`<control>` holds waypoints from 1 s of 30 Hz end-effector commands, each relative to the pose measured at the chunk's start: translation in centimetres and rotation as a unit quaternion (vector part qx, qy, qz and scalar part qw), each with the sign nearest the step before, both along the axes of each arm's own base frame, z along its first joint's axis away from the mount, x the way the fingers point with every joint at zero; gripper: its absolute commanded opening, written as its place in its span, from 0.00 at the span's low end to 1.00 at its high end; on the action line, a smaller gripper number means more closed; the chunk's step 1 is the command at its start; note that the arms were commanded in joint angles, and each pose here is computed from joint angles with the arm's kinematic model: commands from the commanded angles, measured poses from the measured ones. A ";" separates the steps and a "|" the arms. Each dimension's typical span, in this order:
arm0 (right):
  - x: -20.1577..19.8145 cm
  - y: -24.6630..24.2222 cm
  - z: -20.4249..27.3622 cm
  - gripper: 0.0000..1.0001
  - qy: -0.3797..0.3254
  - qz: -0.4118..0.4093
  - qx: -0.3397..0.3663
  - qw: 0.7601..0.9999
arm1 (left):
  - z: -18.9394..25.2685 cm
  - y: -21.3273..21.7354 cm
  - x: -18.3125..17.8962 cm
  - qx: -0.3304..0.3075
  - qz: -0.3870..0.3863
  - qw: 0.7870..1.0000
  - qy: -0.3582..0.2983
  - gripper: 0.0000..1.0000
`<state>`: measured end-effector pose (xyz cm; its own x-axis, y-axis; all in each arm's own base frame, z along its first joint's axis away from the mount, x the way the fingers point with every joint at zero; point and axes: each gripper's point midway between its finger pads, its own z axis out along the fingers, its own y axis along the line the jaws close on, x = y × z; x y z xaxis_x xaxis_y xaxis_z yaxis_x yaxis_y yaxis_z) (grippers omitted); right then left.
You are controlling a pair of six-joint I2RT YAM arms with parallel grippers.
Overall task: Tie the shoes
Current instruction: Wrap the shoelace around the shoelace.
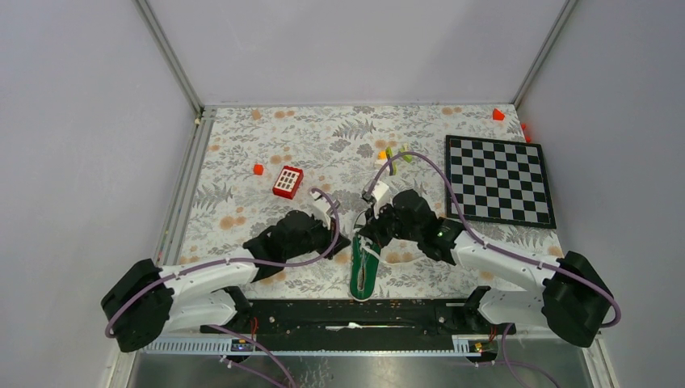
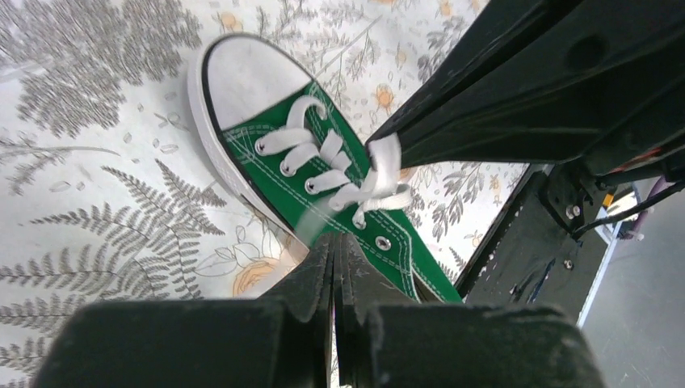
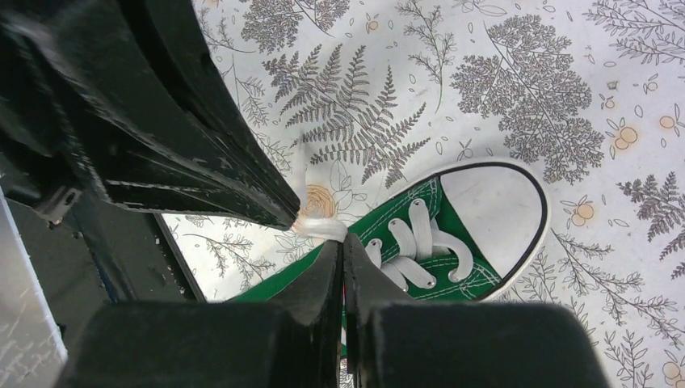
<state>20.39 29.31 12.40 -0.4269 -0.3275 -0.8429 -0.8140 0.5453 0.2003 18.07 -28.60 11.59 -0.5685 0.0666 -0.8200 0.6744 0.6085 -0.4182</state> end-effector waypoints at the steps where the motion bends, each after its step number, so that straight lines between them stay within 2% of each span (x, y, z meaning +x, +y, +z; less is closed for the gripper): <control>1: 0.5 0.0 1.7 0.00 -0.018 -0.021 0.033 0.999 | 1.7 -2.5 -0.2 -0.043 -0.030 0.999 0.015 0.00; 4: 0.4 -0.4 1.4 0.00 -0.016 -0.026 0.031 0.999 | 2.3 -3.9 -0.6 -0.068 -0.057 0.996 0.021 0.01; 7: 0.3 -0.7 1.5 0.00 -0.018 -0.031 0.033 0.999 | 1.8 -4.5 -0.6 -0.060 -0.067 0.995 0.034 0.05; 10: 0.2 -0.9 1.6 0.00 -0.020 -0.034 0.034 0.999 | 1.4 -4.4 -0.6 -0.045 -0.067 0.996 0.040 0.05; 14: 0.2 -1.1 1.7 0.00 -0.021 -0.035 0.032 0.999 | 2.5 -3.1 -0.3 -0.044 -0.049 0.998 0.004 0.05; 18: 0.1 -1.2 1.7 0.00 -0.020 -0.037 0.032 0.999 | 3.5 -1.0 0.3 -0.040 -0.018 0.998 -0.055 0.18; 21: 0.1 -1.1 1.7 0.00 -0.021 -0.036 0.034 0.999 | 4.3 -0.2 0.6 -0.038 -0.008 0.996 -0.085 0.39; 23: 0.2 -1.1 1.8 0.00 -0.020 -0.037 0.035 0.999 | 5.0 -0.2 0.7 -0.044 -0.010 0.995 -0.094 0.48; 30: 0.2 -0.8 1.8 0.00 -0.018 -0.035 0.038 0.999 | 5.1 -2.0 1.3 -0.057 -0.018 0.995 -0.077 0.48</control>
